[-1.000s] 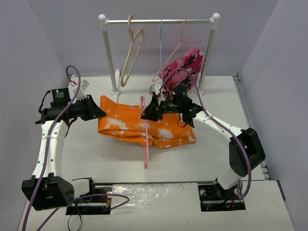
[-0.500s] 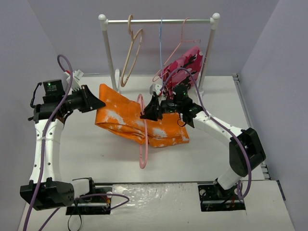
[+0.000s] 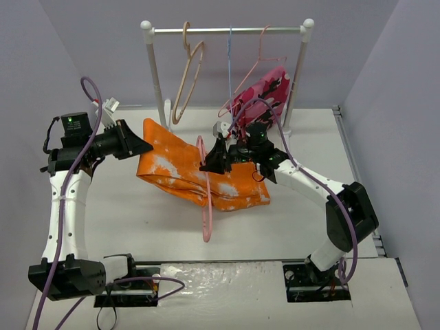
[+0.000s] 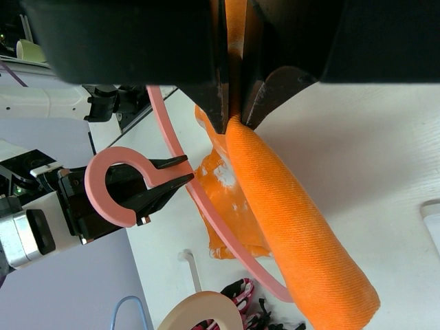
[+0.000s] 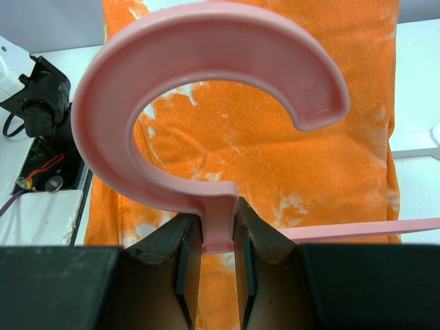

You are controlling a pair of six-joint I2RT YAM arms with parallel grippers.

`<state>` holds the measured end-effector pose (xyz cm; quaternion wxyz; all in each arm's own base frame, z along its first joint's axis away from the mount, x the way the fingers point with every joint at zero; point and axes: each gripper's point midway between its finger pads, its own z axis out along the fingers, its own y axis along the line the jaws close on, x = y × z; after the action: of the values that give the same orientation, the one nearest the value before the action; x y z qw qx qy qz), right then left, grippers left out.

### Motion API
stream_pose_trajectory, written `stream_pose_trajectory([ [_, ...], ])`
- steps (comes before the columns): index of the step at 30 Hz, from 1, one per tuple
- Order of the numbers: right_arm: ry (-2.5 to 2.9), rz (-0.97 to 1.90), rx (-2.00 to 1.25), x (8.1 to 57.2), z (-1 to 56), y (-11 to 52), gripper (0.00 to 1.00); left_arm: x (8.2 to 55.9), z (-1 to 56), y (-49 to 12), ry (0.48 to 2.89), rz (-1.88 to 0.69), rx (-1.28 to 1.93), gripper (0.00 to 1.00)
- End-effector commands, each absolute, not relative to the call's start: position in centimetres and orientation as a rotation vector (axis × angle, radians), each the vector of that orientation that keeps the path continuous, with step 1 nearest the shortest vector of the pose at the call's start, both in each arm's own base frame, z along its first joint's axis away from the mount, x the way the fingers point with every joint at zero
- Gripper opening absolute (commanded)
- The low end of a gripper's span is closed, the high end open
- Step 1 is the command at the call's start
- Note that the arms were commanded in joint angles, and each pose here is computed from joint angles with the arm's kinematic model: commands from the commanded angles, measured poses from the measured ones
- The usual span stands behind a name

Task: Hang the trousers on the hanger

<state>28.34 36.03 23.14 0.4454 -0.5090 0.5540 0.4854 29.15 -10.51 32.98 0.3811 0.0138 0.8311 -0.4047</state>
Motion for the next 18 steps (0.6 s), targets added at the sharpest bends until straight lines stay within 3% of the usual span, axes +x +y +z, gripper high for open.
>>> stream_pose_trajectory([
  [1,1.248,1.173,-1.277,29.0,25.5,36.6,0.00,29.2,37.9,-10.9,1.945,-1.002,0.170,0.00],
  [8,1.227,1.126,-1.262,29.4,27.5,35.7,0.00,29.2,34.1,-9.7,2.027,-0.923,0.115,0.00],
  [18,1.107,1.011,-1.242,29.5,36.7,33.5,0.00,28.3,25.4,-8.1,2.175,-0.826,0.013,0.00],
])
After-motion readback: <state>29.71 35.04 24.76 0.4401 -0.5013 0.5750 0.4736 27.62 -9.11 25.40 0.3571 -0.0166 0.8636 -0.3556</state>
